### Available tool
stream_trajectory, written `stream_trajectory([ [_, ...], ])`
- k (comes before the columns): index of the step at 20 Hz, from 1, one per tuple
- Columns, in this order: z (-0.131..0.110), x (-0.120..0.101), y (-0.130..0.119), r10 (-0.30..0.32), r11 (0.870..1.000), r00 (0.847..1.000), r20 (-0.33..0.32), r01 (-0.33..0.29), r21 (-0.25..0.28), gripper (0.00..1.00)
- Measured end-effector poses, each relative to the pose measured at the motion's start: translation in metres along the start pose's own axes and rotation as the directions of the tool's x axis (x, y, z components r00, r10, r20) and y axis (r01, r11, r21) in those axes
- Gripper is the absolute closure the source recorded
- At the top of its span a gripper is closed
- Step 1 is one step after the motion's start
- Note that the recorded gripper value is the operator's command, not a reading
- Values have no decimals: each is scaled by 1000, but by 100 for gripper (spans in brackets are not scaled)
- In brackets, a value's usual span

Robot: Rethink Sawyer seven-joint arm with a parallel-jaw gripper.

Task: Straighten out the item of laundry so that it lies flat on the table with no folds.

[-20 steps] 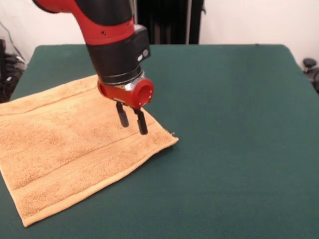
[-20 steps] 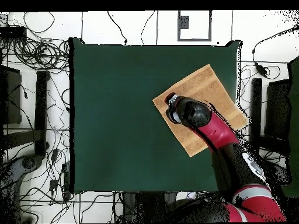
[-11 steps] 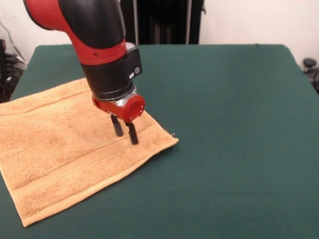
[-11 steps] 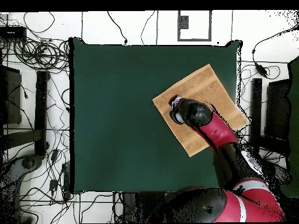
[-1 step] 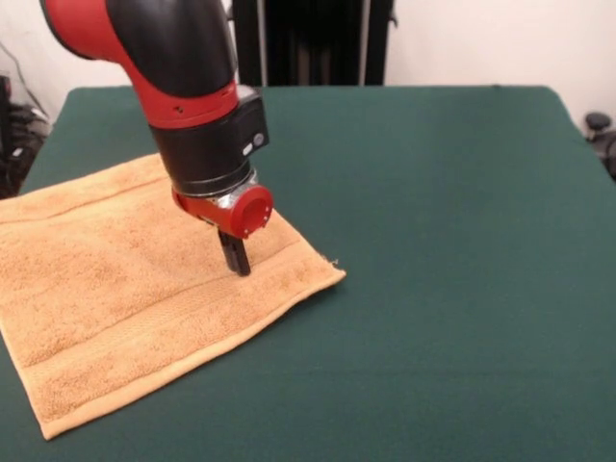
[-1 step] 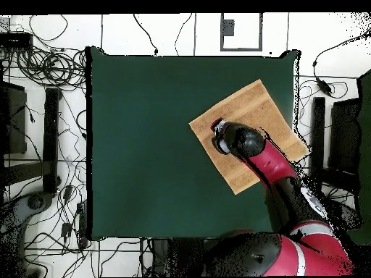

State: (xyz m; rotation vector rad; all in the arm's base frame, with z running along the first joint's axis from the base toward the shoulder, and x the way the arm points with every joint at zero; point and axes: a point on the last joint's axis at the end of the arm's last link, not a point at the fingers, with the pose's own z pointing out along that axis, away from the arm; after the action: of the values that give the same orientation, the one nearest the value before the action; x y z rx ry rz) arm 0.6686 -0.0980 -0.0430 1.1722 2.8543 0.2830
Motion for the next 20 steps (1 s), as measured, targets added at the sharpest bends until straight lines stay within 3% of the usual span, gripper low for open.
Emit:
stream_trajectory([
  [11,2,-5,0,36,999,999,-11,-37,-24,100],
  [20,5,-20,4,124,987,992,-40,-127,-100,100],
])
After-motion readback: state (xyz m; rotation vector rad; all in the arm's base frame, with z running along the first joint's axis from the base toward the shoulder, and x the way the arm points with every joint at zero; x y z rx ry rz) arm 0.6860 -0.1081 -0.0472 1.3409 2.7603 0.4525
